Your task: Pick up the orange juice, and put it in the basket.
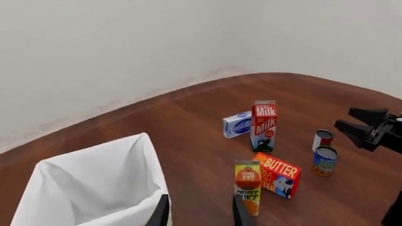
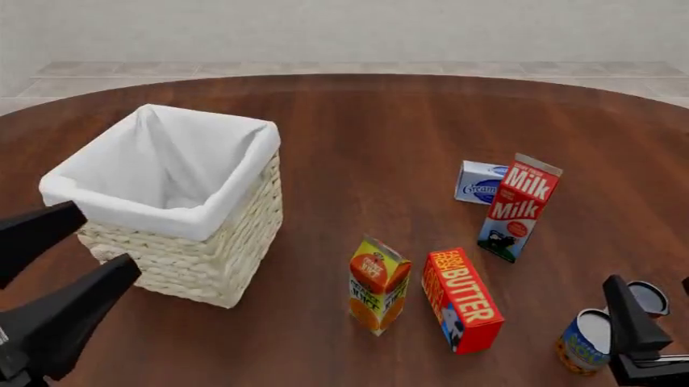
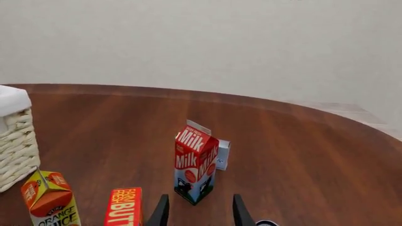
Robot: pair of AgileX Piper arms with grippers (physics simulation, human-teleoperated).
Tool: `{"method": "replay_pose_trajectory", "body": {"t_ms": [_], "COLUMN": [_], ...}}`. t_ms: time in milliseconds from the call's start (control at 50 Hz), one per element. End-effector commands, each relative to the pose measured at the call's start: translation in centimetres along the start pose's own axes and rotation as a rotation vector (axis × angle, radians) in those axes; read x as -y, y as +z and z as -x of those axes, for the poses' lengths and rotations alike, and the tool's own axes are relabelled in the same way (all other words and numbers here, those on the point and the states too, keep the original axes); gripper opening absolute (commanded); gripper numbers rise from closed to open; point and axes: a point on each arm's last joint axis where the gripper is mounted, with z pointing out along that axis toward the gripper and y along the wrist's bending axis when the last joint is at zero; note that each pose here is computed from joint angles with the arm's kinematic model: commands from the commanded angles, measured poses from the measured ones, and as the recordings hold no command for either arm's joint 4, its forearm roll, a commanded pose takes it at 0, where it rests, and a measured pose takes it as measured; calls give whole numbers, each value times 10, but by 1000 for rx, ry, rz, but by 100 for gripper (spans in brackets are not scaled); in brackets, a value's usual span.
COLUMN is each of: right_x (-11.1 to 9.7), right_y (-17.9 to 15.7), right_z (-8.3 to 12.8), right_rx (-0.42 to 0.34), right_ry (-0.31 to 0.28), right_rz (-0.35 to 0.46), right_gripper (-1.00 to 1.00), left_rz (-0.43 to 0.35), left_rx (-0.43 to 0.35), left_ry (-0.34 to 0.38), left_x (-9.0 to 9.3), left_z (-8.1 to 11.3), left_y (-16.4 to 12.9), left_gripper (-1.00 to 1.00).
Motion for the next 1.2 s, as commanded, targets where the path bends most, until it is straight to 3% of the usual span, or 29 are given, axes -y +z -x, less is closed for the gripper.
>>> {"method": "replay_pose_trajectory", "body": {"t_ms": [20,120,180,460,740,780,840,1080,1100,1140,1180,1200], "right_x": [0,0,-1,-1,-1,-1,-1,-1,-1,-1,-1,-1], "right_y": [0,0,0,0,0,0,0,1,1,1,1,1], "right_z": [0,0,0,-1,-1,-1,-1,-1,-1,-1,-1,-1], "right_rx": [0,0,-2,-5,-6,-5,-6,-10,-9,-10,-10,-10], "right_ry": [-6,-10,-10,-13,-11,-10,-7,9,9,10,11,11], "right_rz": [4,8,10,12,16,18,18,16,16,15,14,14], "right_gripper": [100,100,100,100,100,100,100,100,100,100,100,100], "left_rz": [-93,-103,-116,-156,-190,-197,-203,-231,-233,-242,-222,-222], "left_rx": [-41,-63,-79,-97,-163,-184,-187,-234,-236,-264,-251,-251], "left_ry": [27,23,-50,-55,-68,-123,-88,-69,-72,-159,-93,-93], "left_x": [9,12,15,24,37,41,43,55,56,63,56,56], "left_z": [-9,-19,-20,-29,-58,-61,-67,-85,-86,-91,-93,-93], "left_y": [26,39,49,76,106,113,119,146,147,153,154,154], "left_gripper": [100,100,100,100,100,100,100,100,100,100,100,100]}}
